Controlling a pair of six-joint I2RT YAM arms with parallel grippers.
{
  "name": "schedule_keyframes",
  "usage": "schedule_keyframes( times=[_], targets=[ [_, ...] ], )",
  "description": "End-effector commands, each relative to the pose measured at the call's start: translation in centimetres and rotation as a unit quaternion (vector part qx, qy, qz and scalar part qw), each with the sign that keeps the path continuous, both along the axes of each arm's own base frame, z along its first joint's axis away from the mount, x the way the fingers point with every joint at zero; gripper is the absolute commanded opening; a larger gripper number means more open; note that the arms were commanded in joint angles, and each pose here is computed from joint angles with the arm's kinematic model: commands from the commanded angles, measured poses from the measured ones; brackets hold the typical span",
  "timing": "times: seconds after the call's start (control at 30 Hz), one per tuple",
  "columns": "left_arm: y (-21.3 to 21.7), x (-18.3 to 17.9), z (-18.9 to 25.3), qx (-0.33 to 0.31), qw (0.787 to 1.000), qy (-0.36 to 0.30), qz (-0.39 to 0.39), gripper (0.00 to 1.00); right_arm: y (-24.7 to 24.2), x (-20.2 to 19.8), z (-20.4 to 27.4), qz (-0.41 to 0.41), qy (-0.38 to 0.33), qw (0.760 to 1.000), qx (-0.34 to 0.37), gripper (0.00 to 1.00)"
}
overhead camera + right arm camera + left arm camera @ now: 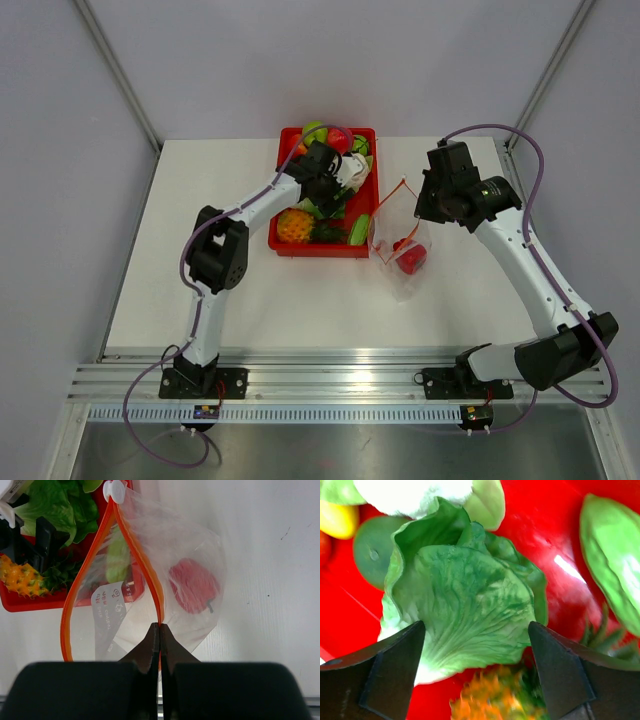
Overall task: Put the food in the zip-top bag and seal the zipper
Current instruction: Pick up the fake vegetable from the bin.
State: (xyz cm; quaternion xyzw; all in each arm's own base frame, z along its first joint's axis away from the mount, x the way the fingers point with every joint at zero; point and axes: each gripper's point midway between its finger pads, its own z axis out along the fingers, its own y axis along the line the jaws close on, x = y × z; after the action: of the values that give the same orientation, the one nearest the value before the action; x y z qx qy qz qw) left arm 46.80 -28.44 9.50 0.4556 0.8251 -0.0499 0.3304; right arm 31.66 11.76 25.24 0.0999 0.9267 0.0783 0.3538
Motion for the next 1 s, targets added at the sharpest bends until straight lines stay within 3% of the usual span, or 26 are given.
schedule_keyframes(
  times=[0.0,0.1,0.37,0.5,0.63,0.8,0.97],
  targets=[
    [-1.5,3.2,1.7,-0.017,0.998,-0.064,0.016,0.83,0.7,0.6,0.5,0.011,-0.015,1.0,0.01,0.0],
    [-1.0,4.0,1.5,0.001,0.996,-0.082,0.037,0.72,0.7,0.6,0.4,0.011,-0.014,1.0,0.011,0.0],
    [-0.2,4.7,4.9,0.003,0.988,-0.134,0.074,0.16,0.7,0.5,0.5,0.009,-0.017,1.0,0.012,0.0],
    [0.6,4.4,8.7,-0.002,0.982,-0.164,0.095,0.0,0.6,0.4,0.6,0.008,-0.018,1.0,0.012,0.0],
    [2.4,3.8,14.1,-0.038,0.966,-0.195,0.167,0.0,0.5,0.2,0.8,0.008,-0.02,1.0,0.013,0.0],
    [3.5,1.8,19.5,-0.082,0.955,-0.216,0.184,0.0,0.7,0.3,0.8,0.01,-0.023,1.0,0.017,0.0],
    [3.8,-1.1,25.5,-0.182,0.941,-0.212,0.194,0.0,1.4,0.5,0.4,0.017,-0.019,0.999,0.03,0.0]
  ],
)
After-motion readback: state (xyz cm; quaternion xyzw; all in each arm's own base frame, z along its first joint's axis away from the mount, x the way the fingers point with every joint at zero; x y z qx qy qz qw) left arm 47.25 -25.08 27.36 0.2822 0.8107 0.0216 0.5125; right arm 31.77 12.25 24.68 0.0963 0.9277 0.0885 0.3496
